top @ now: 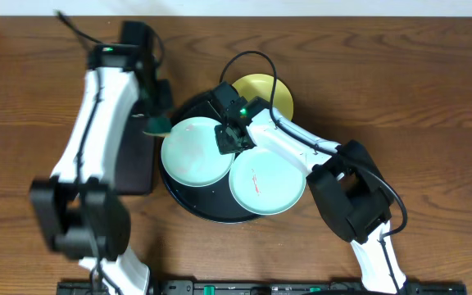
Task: Clean dirty plates on tray and stack at the side
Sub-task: 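Lift the sponge away and move left arm back beside the tray, then lift the light-green plate with right gripper and carry it right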
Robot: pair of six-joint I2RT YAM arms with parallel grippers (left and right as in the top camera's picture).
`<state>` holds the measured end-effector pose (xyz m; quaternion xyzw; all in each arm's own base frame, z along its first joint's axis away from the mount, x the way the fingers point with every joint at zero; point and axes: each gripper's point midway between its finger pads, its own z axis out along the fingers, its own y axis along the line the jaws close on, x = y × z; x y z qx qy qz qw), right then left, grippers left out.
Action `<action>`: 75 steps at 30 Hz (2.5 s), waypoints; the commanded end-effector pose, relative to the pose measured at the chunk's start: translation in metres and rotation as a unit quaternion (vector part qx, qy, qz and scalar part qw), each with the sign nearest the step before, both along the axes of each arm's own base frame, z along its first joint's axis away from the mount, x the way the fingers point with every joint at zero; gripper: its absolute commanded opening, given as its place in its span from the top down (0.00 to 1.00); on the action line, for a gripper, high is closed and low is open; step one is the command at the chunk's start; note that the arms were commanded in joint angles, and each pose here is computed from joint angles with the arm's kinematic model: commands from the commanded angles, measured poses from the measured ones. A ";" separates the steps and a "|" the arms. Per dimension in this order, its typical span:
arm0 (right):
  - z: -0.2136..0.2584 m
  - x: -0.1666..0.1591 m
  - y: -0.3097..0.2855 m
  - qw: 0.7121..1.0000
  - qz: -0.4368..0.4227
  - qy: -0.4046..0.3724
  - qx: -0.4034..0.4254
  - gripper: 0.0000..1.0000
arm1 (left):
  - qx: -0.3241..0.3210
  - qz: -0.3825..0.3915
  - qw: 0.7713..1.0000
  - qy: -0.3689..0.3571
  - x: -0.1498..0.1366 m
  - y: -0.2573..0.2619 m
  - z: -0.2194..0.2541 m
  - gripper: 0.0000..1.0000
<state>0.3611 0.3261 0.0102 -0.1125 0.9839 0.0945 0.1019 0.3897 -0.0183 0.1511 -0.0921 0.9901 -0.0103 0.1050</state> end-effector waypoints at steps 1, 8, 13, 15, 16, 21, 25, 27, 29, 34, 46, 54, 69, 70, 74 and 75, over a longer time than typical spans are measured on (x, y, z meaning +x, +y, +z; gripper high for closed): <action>0.009 -0.004 0.010 0.998 0.055 -0.003 0.010 0.99 | 0.005 0.039 0.997 -0.072 -0.005 0.027 0.056 0.92; 0.067 0.003 0.008 0.996 0.066 -0.061 0.028 0.99 | 0.009 0.088 0.990 -0.110 -0.016 0.064 0.084 0.92; 0.113 0.008 -0.003 0.991 0.069 -0.115 0.019 0.99 | 0.010 0.103 0.989 -0.105 -0.019 0.075 0.081 0.92; 0.126 0.010 -0.012 0.988 0.067 -0.136 0.003 0.99 | 0.011 0.103 0.989 -0.105 -0.019 0.075 0.081 0.92; 0.132 0.011 -0.016 0.987 0.065 -0.148 -0.008 0.99 | 0.011 0.103 0.989 -0.105 -0.019 0.075 0.081 0.92; 0.166 0.018 -0.036 0.963 0.070 -0.240 -0.101 0.99 | 0.011 0.103 0.989 -0.105 -0.019 0.075 0.081 0.92; 0.183 0.012 -0.034 0.940 0.070 -0.294 -0.158 0.99 | 0.011 0.103 0.989 -0.104 -0.019 0.075 0.081 0.92; 0.193 0.005 -0.030 0.922 0.072 -0.327 -0.193 0.99 | 0.010 0.103 0.989 -0.103 -0.020 0.075 0.080 0.92; 0.203 -0.002 -0.024 0.905 0.075 -0.357 -0.221 0.99 | 0.010 0.103 0.989 -0.102 -0.020 0.075 0.080 0.92; 0.237 -0.021 -0.014 0.850 0.053 -0.442 -0.281 0.99 | 0.010 0.103 0.989 -0.102 -0.020 0.075 0.080 0.92; 0.300 -0.051 -0.008 0.753 -0.013 -0.556 -0.351 0.99 | 0.010 0.103 0.990 -0.100 -0.021 0.074 0.080 0.92; 0.281 -0.047 0.004 0.784 0.033 -0.529 -0.323 0.99 | 0.010 0.103 0.990 -0.100 -0.021 0.074 0.080 0.92; 0.210 -0.017 -0.023 0.967 0.041 -0.248 -0.031 0.99 | 0.010 0.103 0.990 -0.095 -0.023 0.074 0.079 0.92; 0.216 -0.013 -0.029 0.971 0.036 -0.237 -0.006 0.99 | 0.010 0.103 0.990 -0.094 -0.024 0.074 0.078 0.92; 0.244 0.004 -0.069 0.976 -0.001 -0.202 0.082 0.99 | 0.010 0.103 0.991 -0.088 -0.025 0.074 0.076 0.92; 0.249 0.009 -0.083 0.976 -0.015 -0.198 0.094 0.99 | 0.010 0.103 0.991 -0.086 -0.025 0.074 0.076 0.92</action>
